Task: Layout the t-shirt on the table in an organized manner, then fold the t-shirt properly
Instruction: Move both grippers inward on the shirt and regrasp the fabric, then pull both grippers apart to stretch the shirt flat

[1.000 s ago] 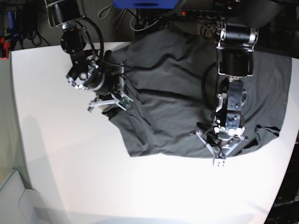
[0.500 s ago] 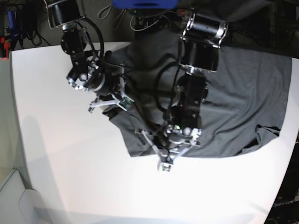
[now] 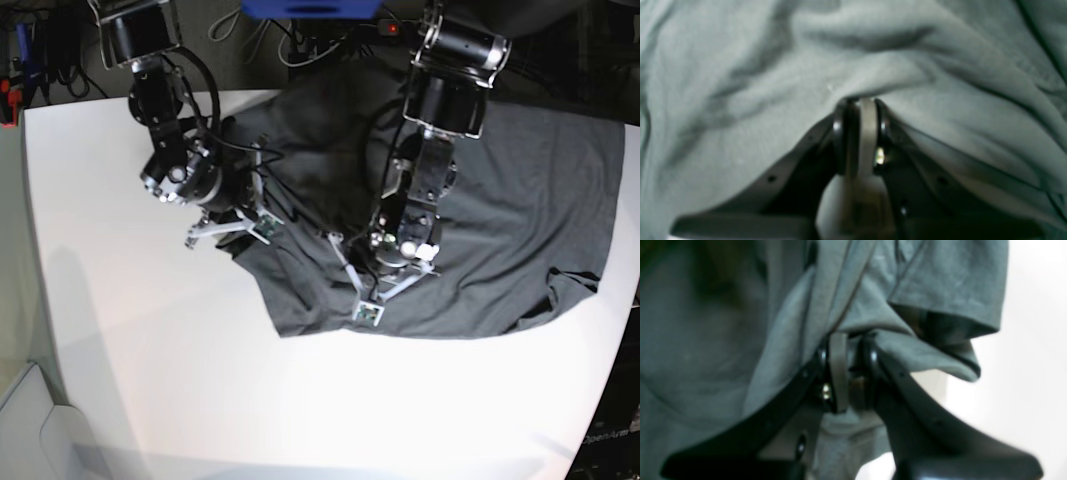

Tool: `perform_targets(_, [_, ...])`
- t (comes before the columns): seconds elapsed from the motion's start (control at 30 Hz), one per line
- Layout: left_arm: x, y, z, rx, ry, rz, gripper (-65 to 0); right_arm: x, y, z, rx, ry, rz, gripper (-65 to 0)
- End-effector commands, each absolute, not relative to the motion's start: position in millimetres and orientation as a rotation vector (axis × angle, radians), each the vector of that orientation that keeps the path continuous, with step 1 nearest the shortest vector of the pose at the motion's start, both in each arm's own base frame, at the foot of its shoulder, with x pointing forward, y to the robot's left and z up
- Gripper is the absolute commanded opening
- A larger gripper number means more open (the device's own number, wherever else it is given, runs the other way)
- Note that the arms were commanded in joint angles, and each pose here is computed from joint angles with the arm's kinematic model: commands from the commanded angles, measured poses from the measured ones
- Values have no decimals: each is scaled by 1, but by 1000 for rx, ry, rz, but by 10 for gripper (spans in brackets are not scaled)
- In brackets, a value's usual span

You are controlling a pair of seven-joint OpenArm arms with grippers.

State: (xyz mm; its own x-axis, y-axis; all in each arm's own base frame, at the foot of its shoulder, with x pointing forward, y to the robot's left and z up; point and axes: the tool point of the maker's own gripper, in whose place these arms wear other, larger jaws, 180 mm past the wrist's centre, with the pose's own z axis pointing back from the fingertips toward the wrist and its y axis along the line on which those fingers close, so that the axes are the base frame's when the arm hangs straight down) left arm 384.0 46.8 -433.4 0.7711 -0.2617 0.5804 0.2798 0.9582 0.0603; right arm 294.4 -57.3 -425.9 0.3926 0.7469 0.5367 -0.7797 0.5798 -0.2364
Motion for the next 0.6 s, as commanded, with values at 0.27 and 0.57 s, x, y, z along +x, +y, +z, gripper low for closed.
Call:
perform_targets(0.27, [363,98,-460,82,-520,-304,-586,353,-77,-353,-59,-858,919,-581])
perform_targets(0.57, [353,121,-468,125,-494,-308,-586,384,-48,-349,-17,-866,962,-581])
